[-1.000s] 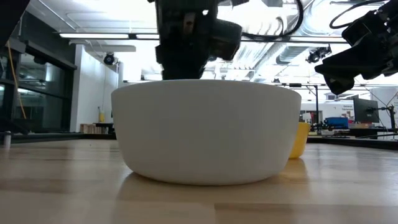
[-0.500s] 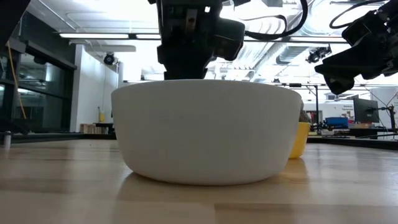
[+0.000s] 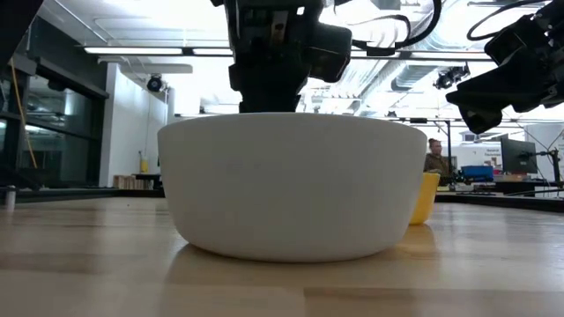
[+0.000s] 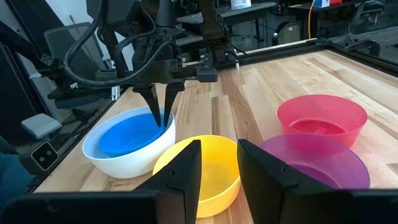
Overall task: Nest bowls inside each other
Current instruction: Stack the pink bowl on top of the blue bowl
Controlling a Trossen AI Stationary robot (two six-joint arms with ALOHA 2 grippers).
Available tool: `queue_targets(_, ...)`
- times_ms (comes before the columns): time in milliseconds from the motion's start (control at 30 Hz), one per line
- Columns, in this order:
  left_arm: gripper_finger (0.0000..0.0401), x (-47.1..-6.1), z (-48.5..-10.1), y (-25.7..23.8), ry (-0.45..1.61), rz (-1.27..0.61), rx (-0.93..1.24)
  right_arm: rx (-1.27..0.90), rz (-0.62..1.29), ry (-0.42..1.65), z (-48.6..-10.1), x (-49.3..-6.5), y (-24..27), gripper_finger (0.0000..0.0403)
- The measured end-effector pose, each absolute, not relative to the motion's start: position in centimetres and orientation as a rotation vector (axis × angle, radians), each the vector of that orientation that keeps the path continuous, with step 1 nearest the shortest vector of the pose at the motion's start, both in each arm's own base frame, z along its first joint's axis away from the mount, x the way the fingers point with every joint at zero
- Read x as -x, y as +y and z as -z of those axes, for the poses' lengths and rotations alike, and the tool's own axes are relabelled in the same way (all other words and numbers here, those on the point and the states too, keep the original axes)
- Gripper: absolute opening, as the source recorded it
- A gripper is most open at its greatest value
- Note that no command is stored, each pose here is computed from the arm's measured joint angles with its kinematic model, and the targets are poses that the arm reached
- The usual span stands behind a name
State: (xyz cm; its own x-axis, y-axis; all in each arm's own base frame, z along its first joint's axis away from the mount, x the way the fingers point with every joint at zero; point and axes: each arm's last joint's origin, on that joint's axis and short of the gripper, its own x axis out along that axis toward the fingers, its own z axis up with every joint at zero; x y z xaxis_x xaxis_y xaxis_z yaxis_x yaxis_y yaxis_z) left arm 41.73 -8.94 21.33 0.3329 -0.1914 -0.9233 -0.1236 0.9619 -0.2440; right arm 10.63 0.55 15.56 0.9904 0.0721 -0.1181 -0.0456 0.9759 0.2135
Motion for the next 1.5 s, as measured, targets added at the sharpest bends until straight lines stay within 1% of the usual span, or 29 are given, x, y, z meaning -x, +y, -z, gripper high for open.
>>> queue_targets(233, 0.0041, -41.6, -22.6, -8.0, 1.215, 0.043, 0.296, -0.212, -0.059, 0.126, -15.6, -10.6, 0.6, 0.0097)
queue_targets(400, 0.0041, -42.0, -24.9, -7.3, 1.186, 0.064, 0.253, -0.212, -0.058, 0.126, -15.6, -10.6, 0.5, 0.0097)
queue_targets(500, 0.0041, -42.1, -26.4, -6.3, 1.175, 0.037, 0.221, -0.212, -0.059, 0.126, -15.6, -10.6, 0.5, 0.0097)
queue_targets(667, 0.0041, -42.2, -27.7, -3.5, 1.169, -0.062, 0.192, -0.212, -0.059, 0.125, -15.6, -10.6, 0.5, 0.0097)
queue_targets(933, 0.0041, -42.4, -27.8, 0.6, 1.160, -0.126, 0.263, -0.212, -0.059, 0.125, -15.6, -10.6, 0.5, 0.0097)
queue_targets(1167, 0.0041, -42.3, -27.8, 3.8, 1.151, -0.093, 0.257, -0.212, -0.059, 0.125, -15.6, -10.6, 0.5, 0.0097)
queue_targets(1333, 0.0041, -42.4, -28.0, 6.0, 1.106, -0.055, 0.246, -0.212, -0.059, 0.126, -15.6, -10.6, 0.5, 0.0097)
queue_targets(1500, 0.0041, -42.5, -28.2, 8.0, 1.050, -0.096, 0.274, -0.212, -0.059, 0.125, -15.6, -10.6, 0.5, 0.0097)
